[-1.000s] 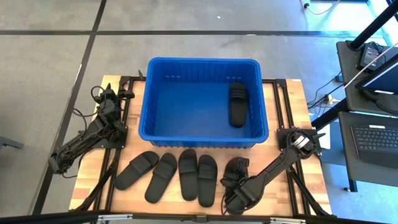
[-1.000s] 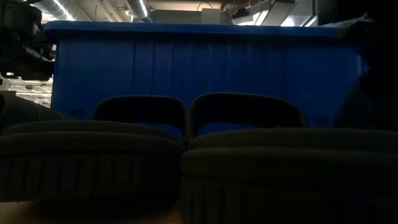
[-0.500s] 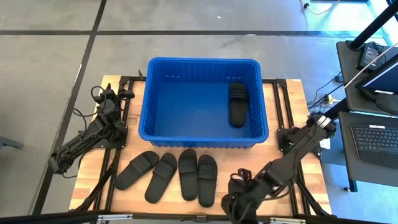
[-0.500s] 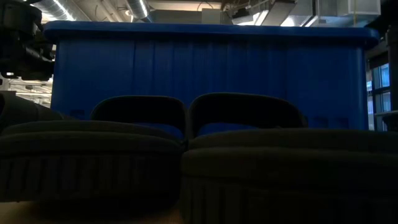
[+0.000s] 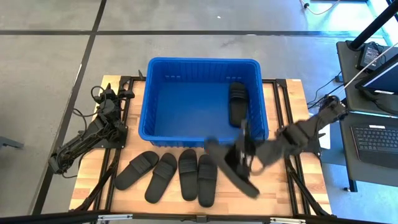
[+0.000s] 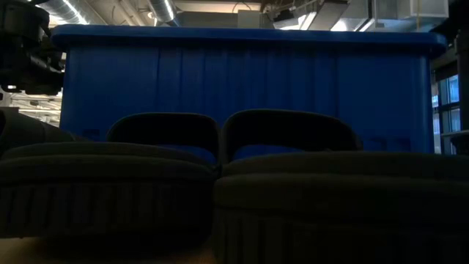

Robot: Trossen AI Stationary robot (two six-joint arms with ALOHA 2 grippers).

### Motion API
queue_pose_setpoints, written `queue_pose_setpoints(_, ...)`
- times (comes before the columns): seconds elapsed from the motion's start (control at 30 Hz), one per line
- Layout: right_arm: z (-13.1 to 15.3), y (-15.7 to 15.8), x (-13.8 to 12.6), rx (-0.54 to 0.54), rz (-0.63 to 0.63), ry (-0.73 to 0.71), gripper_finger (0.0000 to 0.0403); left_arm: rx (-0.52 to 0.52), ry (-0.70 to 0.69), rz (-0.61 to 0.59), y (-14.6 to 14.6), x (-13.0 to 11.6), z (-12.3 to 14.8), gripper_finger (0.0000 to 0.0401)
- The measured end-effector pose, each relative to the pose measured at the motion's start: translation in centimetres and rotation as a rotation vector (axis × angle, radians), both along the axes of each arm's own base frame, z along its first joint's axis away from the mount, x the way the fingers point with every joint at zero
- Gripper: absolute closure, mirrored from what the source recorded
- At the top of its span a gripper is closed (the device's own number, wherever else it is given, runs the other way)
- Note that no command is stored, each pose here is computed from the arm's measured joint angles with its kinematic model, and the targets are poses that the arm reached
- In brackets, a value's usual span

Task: Pick and place slides into bin
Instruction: Put the black slide into the blue bin

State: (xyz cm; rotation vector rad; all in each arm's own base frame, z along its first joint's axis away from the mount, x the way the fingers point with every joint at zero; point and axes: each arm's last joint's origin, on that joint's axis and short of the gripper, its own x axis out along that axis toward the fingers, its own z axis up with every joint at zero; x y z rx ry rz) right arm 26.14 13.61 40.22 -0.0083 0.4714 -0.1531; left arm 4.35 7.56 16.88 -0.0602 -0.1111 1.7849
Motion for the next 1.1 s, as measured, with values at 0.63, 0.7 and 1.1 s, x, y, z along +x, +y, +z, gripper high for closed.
queue_pose_setpoints(0.63,0.0,-20.5,4.0,-0.555,-0.418,0.247,0.0385,0.002,-0.002,0.0,0.0,0.0,0.0,0.0153)
queue_pose_setpoints(0.7,-1.2,-21.8,4.7,-0.563,-0.419,0.309,0.0385,0.002,-0.002,0.0,0.0,0.0,0.0,0.0153)
queue_pose_setpoints(1.1,-9.4,-27.3,9.3,-0.599,-0.381,0.637,0.0385,0.002,-0.002,0.0,0.0,0.0,0.0,0.0153)
